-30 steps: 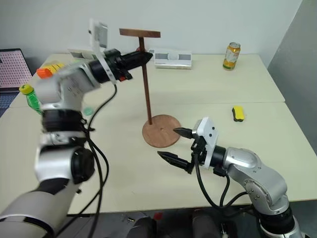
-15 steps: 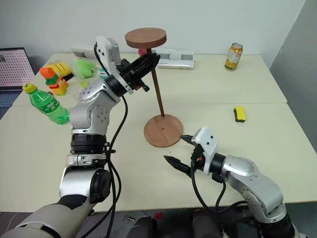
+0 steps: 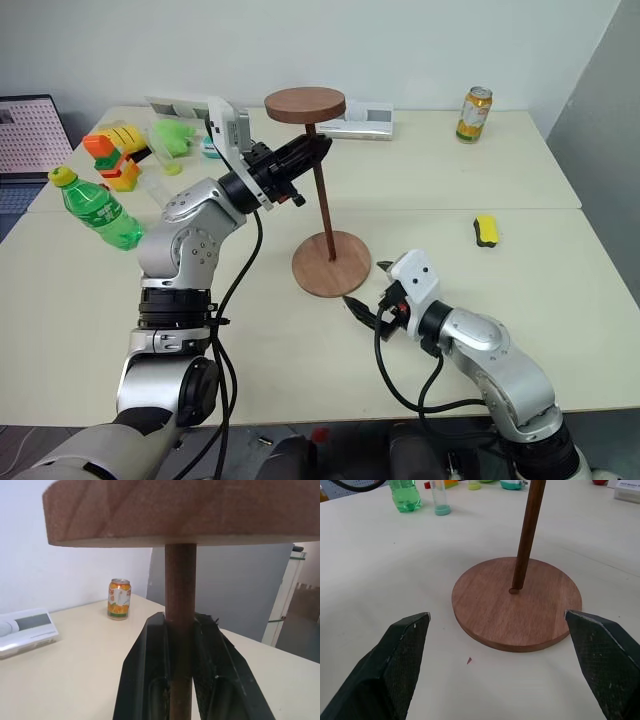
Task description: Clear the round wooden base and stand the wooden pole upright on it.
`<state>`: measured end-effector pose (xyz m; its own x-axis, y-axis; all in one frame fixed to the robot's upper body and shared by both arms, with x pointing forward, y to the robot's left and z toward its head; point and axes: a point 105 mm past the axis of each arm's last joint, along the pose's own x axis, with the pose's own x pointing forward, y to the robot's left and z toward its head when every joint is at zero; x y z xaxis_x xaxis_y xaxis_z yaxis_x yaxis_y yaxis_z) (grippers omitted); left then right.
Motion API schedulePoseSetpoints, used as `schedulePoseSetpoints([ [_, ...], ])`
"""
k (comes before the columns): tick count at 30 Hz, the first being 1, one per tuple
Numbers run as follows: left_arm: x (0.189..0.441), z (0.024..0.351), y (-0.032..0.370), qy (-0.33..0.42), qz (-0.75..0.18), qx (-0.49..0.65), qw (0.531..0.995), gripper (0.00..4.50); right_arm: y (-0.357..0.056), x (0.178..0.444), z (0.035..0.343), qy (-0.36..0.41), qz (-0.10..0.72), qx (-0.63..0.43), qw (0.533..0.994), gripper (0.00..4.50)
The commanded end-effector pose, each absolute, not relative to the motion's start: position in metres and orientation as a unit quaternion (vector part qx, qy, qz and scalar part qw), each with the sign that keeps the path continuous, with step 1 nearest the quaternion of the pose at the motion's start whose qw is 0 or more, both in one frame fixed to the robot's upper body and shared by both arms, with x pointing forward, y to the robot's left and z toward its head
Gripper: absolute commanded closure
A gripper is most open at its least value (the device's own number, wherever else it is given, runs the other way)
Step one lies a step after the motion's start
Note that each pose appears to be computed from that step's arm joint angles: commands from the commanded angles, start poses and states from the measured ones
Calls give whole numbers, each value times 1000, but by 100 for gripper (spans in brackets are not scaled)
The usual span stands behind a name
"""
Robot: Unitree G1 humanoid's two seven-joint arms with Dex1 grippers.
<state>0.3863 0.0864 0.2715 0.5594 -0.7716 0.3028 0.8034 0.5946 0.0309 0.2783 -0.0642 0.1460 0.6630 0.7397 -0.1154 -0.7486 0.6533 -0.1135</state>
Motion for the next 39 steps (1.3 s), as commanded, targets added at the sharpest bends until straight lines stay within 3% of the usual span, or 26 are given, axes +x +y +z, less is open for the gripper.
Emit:
schedulePoseSetpoints([
  [1,380,281,83,-170,-455,-48,873,424,-63,274,161,-1,409,-79,909,0],
  [26,385,251,92,-158,-442,-27,882,424,-65,273,161,4,402,-77,912,0],
  [29,379,235,88,-139,-452,-20,881,424,-64,273,160,4,403,-77,912,0],
  [34,384,180,109,-64,-414,-24,908,424,-63,273,161,3,404,-78,911,0],
  [39,387,186,115,-69,-403,-32,912,424,-65,273,162,4,407,-79,910,0],
])
